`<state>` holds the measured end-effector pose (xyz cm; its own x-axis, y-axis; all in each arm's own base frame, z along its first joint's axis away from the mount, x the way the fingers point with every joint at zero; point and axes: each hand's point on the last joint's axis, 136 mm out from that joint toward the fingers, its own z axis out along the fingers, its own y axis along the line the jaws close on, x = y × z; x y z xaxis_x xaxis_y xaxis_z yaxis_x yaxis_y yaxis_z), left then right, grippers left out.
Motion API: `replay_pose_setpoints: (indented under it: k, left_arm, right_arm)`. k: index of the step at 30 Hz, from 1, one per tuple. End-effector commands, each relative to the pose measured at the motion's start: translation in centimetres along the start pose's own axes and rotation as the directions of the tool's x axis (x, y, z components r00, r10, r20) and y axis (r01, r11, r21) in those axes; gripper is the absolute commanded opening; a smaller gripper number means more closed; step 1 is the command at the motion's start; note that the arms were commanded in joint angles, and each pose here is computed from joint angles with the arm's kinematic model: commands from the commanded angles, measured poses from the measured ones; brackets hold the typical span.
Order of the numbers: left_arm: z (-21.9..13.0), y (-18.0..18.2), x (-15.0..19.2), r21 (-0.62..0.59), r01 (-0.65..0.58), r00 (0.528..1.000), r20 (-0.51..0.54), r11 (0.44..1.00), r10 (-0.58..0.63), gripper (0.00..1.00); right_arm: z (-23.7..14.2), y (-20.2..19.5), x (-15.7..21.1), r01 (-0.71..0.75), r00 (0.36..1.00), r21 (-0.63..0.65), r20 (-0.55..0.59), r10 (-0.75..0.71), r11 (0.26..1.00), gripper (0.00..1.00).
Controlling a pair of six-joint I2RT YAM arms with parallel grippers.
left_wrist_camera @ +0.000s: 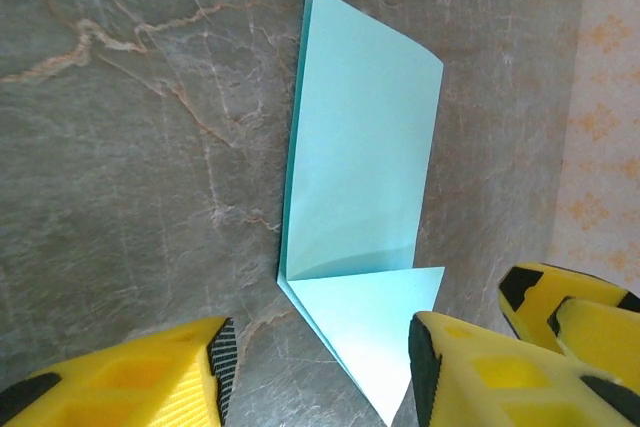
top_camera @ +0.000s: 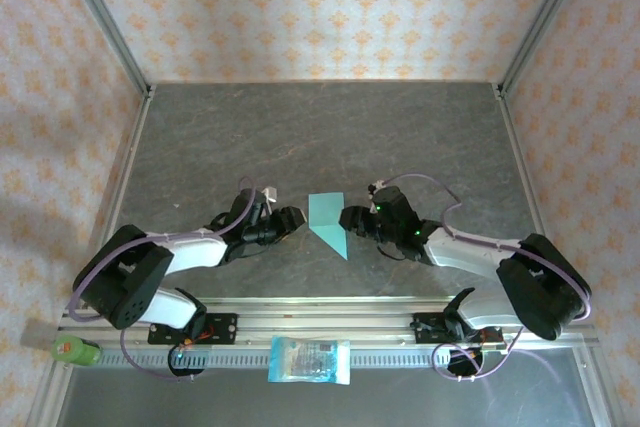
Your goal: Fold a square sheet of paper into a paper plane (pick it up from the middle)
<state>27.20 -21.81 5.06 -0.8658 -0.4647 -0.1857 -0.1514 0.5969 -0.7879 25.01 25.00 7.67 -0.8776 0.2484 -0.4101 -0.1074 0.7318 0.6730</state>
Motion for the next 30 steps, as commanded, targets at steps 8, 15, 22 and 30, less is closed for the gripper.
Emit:
replay_pose_setpoints:
  k: [8, 15, 22, 30]
  left_arm:
    - [0.5, -2.2, -0.8, 0.066, -0.030, 0.999, -0.010, 0.997, 0.030, 0.52]
    - [0.8, -1.6, -0.6, 0.048, -0.024, 0.999, -0.021, 0.999, 0.025, 0.52]
    - [1.1, -1.7, -0.7, 0.044, -0.026, 0.999, -0.027, 0.999, 0.027, 0.52]
    - [1.3, -1.9, -0.9, 0.043, -0.030, 0.999, -0.029, 0.999, 0.031, 0.53]
  right_arm:
    - [2.5, -0.3, 0.2, -0.007, 0.998, 0.007, -0.055, 0.007, 1.000, 0.36]
    - [3.2, -1.0, 0.1, -0.001, 0.998, 0.030, -0.059, 0.003, 1.000, 0.33]
    - [3.3, -0.8, 0.5, 0.007, 0.997, 0.007, -0.083, -0.007, 1.000, 0.16]
    - [2.3, -0.6, 0.2, 0.025, 0.998, -0.025, -0.065, -0.026, 0.999, 0.01]
